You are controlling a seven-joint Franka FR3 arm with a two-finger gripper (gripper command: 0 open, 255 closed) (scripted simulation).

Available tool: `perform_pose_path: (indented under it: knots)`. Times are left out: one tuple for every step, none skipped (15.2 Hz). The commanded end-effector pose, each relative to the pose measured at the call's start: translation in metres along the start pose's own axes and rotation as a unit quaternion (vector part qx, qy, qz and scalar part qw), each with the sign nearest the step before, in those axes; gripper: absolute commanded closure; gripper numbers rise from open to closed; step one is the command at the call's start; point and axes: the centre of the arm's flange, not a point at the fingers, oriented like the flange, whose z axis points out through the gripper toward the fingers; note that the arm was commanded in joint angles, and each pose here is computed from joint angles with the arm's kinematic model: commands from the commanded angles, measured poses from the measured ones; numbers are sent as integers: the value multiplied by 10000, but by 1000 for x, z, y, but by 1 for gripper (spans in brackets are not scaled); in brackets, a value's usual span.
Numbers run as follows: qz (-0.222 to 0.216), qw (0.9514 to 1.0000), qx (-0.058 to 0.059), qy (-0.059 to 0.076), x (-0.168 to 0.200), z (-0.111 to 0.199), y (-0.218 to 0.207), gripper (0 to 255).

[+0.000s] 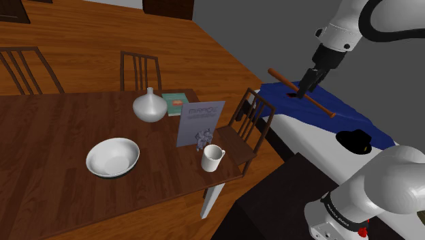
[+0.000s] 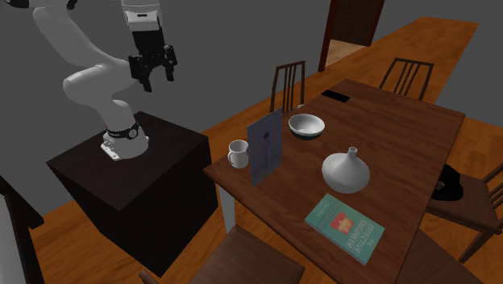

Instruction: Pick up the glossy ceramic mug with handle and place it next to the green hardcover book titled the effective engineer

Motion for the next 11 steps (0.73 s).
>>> perform_pose_path:
  knots:
    - [0,10000,0,0,0,0,0,0]
    - [0,10000,0,-6,5,10,-8,0]
    - [1,10000,0,-12,9,19,-16,0]
    - [1,10000,-1,-18,14,29,-24,0]
    - [2,10000,-1,-25,19,38,-32,0]
    - [2,10000,-1,-31,24,48,-39,0]
    - [2,10000,-1,-37,28,57,-47,0]
    - [3,10000,-1,-43,33,67,-55,0]
    - [3,10000,-1,-49,38,77,-63,0]
    - [4,10000,-2,-55,42,86,-71,0]
    - [4,10000,-2,-61,47,96,-79,0]
